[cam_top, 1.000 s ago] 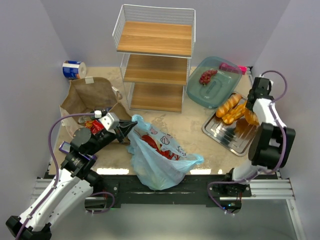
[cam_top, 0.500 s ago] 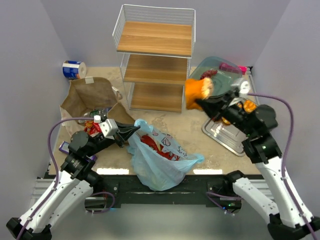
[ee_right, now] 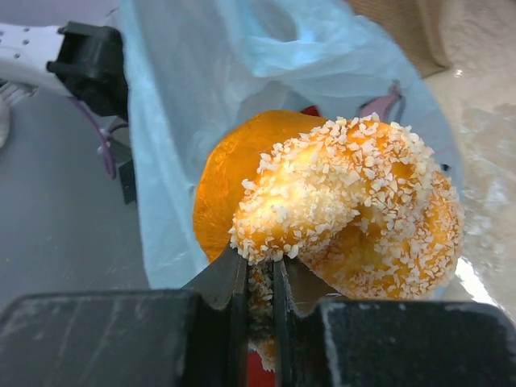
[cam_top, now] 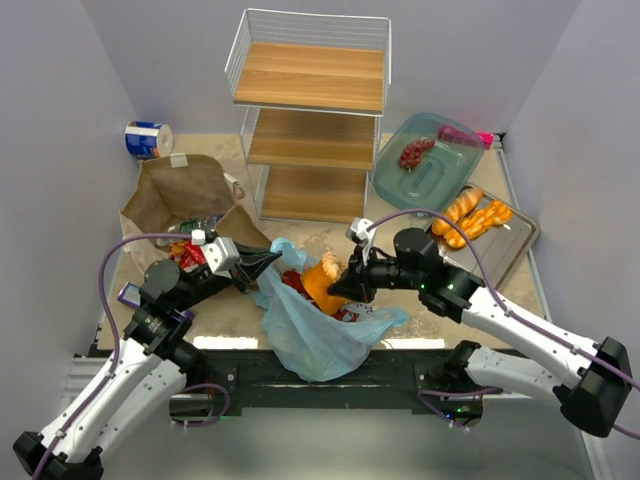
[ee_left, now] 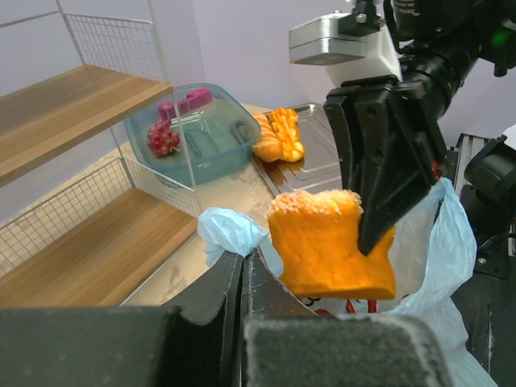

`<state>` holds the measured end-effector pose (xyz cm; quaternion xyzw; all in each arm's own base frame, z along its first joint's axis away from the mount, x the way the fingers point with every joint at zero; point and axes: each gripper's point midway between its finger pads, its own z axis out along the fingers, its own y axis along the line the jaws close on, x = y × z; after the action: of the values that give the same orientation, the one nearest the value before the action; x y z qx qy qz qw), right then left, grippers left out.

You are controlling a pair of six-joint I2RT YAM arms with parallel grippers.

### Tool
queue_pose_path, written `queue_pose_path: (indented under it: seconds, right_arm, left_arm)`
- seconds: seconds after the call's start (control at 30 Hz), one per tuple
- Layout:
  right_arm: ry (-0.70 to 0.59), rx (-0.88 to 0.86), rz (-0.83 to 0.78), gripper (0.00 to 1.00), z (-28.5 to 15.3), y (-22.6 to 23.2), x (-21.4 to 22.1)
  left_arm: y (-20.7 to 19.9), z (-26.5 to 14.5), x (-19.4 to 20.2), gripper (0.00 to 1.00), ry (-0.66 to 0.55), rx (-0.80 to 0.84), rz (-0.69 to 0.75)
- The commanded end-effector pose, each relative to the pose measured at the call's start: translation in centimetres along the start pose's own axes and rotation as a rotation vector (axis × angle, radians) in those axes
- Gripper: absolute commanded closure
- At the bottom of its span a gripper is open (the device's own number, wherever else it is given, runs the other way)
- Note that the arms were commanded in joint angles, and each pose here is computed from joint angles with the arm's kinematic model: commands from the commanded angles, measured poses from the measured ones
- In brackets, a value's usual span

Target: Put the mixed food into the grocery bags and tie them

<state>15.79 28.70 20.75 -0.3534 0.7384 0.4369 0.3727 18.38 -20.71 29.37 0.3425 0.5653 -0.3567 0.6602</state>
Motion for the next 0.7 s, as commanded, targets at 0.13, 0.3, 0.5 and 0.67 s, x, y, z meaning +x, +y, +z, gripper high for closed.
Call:
queue_pose_path:
  seconds: [0.13, 0.3, 0.5, 0.67]
  right_arm:
    - [-0.003, -0.112, -0.017, 1.00, 3.0, 4.3, -0.1]
    - [0.011, -0.184, -0.016, 1.00, 4.2, 7.5, -0.4]
    - [0.060, -0.107, 0.039, 1.00, 7.2, 5.9, 1.3]
    - [0.092, 0.050, 0.020, 1.00, 10.4, 5.2, 2.4]
  left_arm:
    - [0.5, 0.2, -0.7, 1.00, -0.030, -0.014, 0.035]
    - [1.2, 0.1, -0.6, 1.00, -0.021, -0.054, 0.037]
    - [0.9, 0.1, -0.6, 1.00, -0.025, -0.038, 0.035]
    - [0.7, 0.0, -1.0, 1.00, -0.039, -0.030, 0.036]
